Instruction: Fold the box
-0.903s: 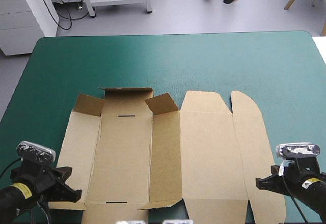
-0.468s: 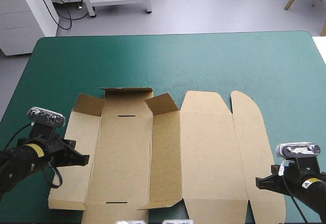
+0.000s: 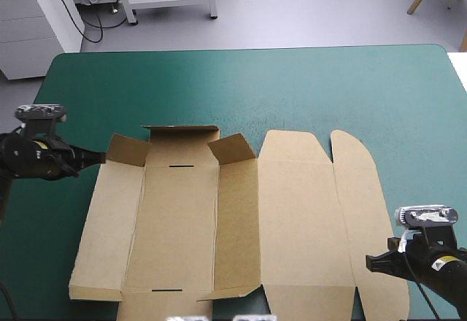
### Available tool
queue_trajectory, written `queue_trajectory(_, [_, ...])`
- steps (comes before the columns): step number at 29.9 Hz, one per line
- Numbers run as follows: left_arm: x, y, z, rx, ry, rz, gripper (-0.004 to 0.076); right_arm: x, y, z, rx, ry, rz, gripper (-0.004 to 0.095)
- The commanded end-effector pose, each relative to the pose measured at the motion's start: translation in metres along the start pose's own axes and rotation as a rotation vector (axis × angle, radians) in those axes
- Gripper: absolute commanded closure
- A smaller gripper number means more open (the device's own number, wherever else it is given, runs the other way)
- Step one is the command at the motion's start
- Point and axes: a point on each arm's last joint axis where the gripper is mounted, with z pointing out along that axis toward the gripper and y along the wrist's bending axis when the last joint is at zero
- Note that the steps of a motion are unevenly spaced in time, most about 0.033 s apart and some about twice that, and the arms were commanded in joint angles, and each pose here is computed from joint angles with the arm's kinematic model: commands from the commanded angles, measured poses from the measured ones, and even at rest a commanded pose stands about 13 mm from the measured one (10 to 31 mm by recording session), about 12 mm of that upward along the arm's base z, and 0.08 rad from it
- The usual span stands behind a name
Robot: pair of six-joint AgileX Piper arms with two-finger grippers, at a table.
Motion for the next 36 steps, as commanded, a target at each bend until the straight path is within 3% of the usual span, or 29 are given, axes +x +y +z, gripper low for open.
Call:
queue_trajectory(1, [-0.012, 0.030, -0.008, 0.027, -0.075, -0.132, 0.0708, -0.010, 0.001, -0.004, -0.002, -0.067, 0.003, 0.0927])
queue_trajectory(10, [0.019, 0.102, -0.003, 0.059, 0.128, -0.309, 0.0708, -0.010, 0.001, -0.004, -0.002, -0.067, 0.003, 0.0927])
queue_trajectory(20, [0.041, 0.111, 0.010, 0.056, 0.221, -0.316, 0.0694, -0.010, 0.001, -0.004, -0.002, -0.067, 0.003, 0.0927])
queue_trajectory(23, [0.044, 0.113, 0.009, 0.030, 0.251, -0.300, 0.0585, -0.010, 0.001, -0.004, -0.002, -0.067, 0.003, 0.0927])
queue_trajectory(28, [0.054, 0.113, 0.017, 0.032, 0.297, -0.306, 0.0209, -0.010, 0.001, -0.004, -0.002, -0.067, 0.003, 0.0927])
queue_trajectory(30, [0.062, 0.110, 0.024, 0.054, 0.328, -0.331, 0.0101, -0.010, 0.001, -0.004, -0.002, -0.067, 0.003, 0.0927])
queue_trajectory(32, [0.073, 0.107, 0.033, 0.079, 0.368, -0.370, 0.0061, -0.010, 0.001, -0.004, -0.002, -0.067, 0.003, 0.0927])
queue_trajectory(36, [0.088, 0.095, 0.048, 0.193, 0.387, -0.348, 0.0063, -0.010, 0.001, -0.004, -0.002, -0.067, 0.003, 0.0927])
